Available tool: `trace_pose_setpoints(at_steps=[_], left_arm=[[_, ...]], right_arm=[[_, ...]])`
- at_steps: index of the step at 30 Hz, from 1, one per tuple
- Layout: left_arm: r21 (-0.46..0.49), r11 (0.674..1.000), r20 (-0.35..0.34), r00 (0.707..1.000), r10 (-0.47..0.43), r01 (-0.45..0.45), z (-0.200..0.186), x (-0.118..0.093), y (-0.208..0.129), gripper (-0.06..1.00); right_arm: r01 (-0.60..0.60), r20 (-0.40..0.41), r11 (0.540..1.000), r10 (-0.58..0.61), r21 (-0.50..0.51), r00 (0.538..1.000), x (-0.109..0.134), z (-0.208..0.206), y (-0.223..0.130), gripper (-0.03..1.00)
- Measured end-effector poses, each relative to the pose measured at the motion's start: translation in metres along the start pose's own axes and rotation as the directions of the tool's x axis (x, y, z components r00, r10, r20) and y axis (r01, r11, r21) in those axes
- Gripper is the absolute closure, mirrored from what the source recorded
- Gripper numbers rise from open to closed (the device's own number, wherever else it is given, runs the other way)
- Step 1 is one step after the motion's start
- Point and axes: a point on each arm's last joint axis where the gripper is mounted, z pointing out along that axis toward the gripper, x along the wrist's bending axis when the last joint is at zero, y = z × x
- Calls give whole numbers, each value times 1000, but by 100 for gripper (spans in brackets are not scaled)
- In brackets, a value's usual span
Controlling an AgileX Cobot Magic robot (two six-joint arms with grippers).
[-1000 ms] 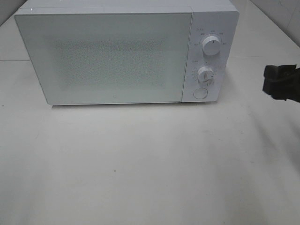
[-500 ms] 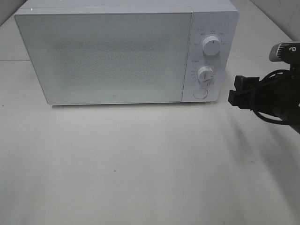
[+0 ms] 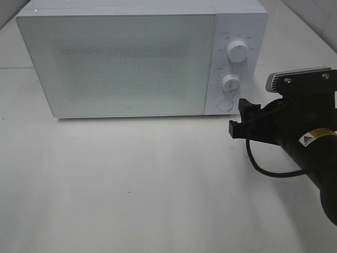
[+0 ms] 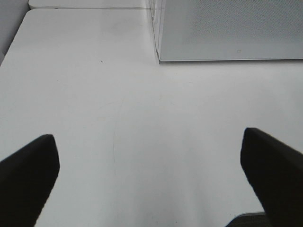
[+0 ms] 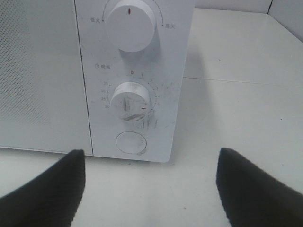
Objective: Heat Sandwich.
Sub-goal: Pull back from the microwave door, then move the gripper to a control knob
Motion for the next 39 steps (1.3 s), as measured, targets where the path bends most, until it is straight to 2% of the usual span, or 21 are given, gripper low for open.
trace_pose_setpoints(at_steps=[6,20,26,31,39], left_arm=[[0,1000,0,1000,0,0,0,0,0,-4],[0,1000,0,1000,0,0,0,0,0,-4],[0,1000,0,1000,0,0,0,0,0,-4],[0,1000,0,1000,0,0,0,0,0,-4],[0,1000,0,1000,0,0,0,0,0,-4]], right_arm=[[-6,11,1000,6,-10,1000,7,-4,-2,23],[-13,21,1000,13,-11,1000,7,-4,-2,23],[-40,37,998,42,-42,998,11,6,7,23],[-40,69,999,42,-22,997,10,20,1,23],[-51,72,999,52,-18,996,17,39,-3,23]])
